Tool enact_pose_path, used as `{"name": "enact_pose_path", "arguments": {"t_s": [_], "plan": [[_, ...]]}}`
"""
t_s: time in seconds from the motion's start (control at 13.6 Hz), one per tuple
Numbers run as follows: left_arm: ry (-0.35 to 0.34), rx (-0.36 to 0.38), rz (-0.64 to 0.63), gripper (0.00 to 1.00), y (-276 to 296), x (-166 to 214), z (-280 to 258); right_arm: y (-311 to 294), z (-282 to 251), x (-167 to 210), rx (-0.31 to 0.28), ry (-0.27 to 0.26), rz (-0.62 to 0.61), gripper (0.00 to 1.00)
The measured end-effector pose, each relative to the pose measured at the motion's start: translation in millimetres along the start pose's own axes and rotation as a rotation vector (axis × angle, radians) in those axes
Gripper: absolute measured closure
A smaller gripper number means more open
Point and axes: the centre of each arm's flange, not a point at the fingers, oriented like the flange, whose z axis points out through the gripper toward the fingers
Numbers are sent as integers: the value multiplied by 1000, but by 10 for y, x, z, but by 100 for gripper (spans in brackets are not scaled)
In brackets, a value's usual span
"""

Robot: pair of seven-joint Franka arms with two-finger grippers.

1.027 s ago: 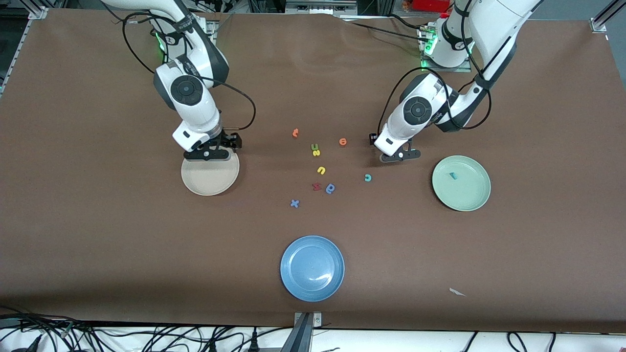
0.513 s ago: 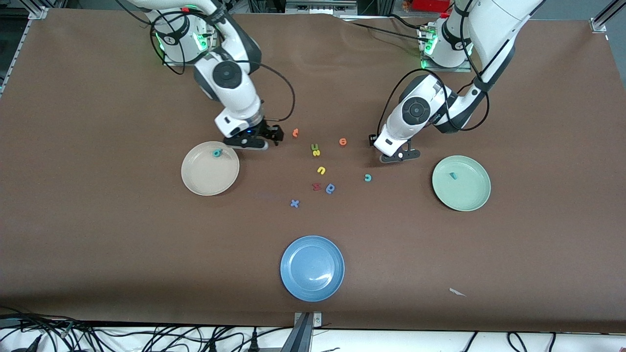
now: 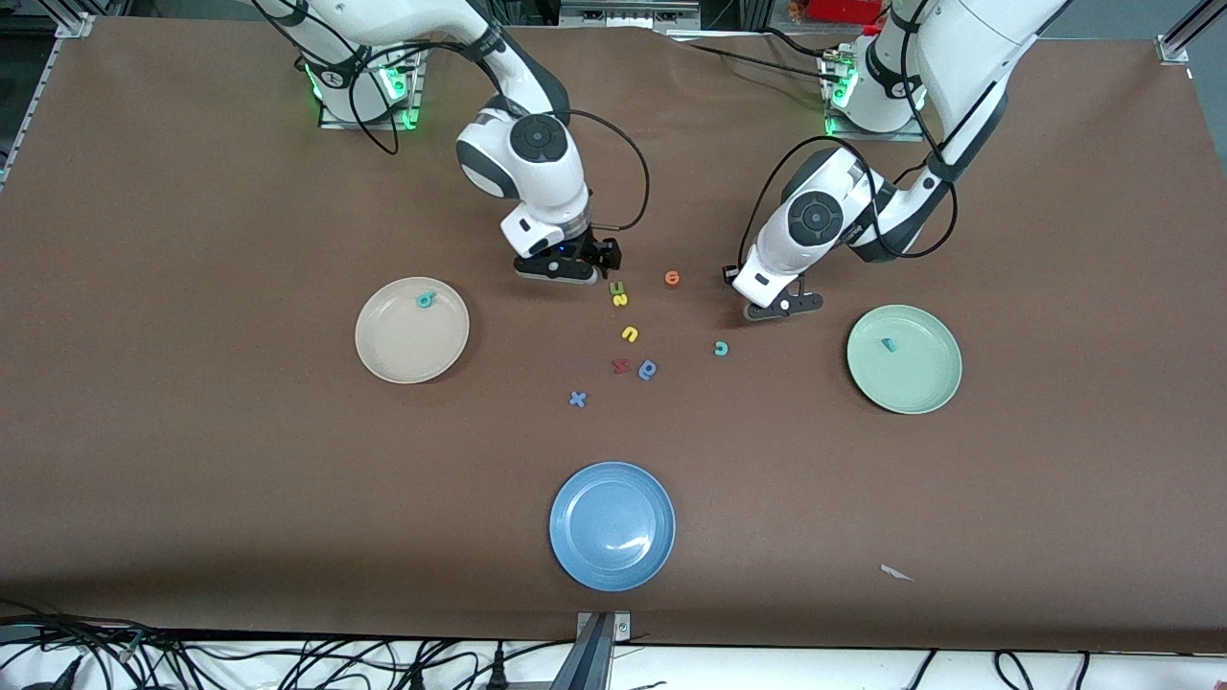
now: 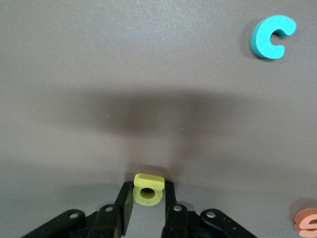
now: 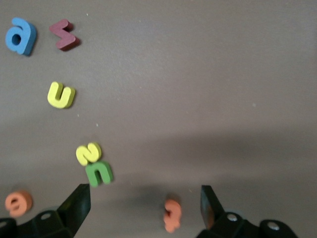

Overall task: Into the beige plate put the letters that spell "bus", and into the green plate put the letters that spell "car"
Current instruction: 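Grasp the yellow letter with the left gripper while the right gripper reaches yellow 2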

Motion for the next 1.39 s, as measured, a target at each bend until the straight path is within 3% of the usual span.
{"name": "enact_pose_path", "arguments": {"t_s": [0.37, 0.88, 1.39], "plan": [[0, 0, -2, 72, 2, -1, -1, -419, 259, -66, -66, 30, 96, 1], [10, -8, -9, 72, -1, 62, -48, -573, 411, -23, -90, 70, 164, 1], [-19, 52, 20, 72, -228, 745, -748, -600, 501, -72, -97, 74, 173, 3]]}}
